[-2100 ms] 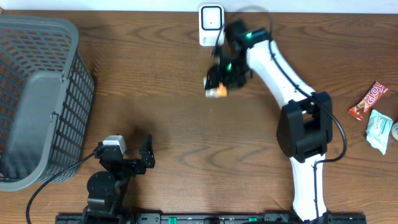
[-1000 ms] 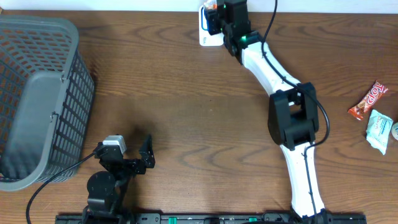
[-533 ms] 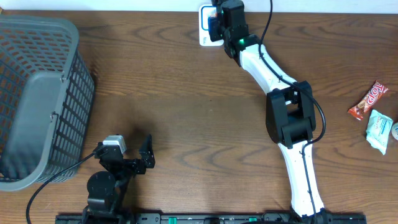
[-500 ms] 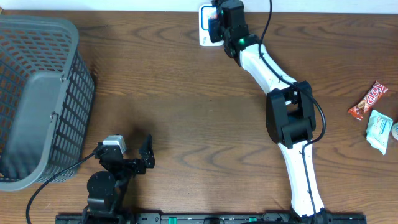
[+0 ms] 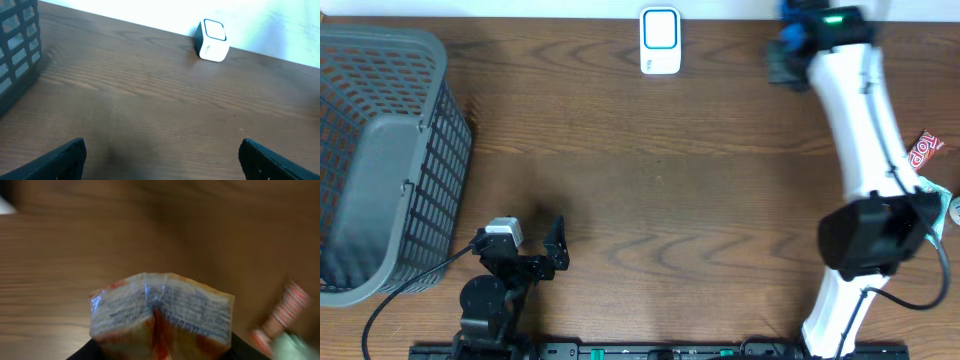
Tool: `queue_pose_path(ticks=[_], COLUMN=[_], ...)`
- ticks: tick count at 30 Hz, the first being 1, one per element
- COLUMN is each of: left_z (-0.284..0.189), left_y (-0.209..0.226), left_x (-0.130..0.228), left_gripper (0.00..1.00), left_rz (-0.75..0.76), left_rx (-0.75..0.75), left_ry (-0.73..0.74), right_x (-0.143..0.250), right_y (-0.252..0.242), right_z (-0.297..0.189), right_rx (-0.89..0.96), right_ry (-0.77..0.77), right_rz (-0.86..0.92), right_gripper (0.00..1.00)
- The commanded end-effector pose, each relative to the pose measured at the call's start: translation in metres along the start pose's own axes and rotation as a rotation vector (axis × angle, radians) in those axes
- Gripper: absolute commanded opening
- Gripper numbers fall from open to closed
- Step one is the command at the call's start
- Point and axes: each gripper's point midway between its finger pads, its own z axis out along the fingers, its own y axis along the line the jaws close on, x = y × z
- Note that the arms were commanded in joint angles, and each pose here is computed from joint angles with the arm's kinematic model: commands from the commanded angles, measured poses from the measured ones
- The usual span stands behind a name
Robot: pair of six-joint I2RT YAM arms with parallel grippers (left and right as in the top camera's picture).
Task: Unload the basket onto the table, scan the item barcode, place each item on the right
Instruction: 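Carry the snack pack rightward and release it beside the candy bar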
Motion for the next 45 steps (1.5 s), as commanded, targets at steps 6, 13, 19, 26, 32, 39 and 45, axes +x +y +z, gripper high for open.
queue_pose_path(ticks=[6,13,19,26,32,39,45], left_z=[0.001,0.001,0.001,0.001,0.001,0.001,0.001], left_y=[0.002,0.002,0.002,0.002,0.002,0.002,0.002], left_x=[0.012,0.012,0.012,0.012,0.012,0.012,0.012], left_gripper=[0.98,0.98,0.98,0.98,0.98,0.98,0.98], left_rz=[-0.012,-0.012,-0.012,-0.012,-0.012,-0.012,-0.012], left_rx=[0.000,0.000,0.000,0.000,0.000,0.000,0.000], left_ry=[0.038,0.038,0.038,0.038,0.038,0.038,0.038], right_x=[0.075,0.128,0.148,0.098,0.066,0.076,0.121], right_y=[-0.125,-0.156,-0.169,-0.163,-0.141,-0.123,-0.125], right_z=[0.086,0.142,0.152,0.088,-0.011,-0.129,-0.205], right_rx=[0.139,0.134,0.138,0.078,-0.038,-0.075,-0.078], right_ry=[0.325,0.435,0.465,0.277,0.060,-0.148,-0.256], right_rz=[0.326,0.435,0.453,0.465,0.448,0.395,0.402], right_gripper=[0.41,0.45,0.99,0.99,0.99,0.99,0.99])
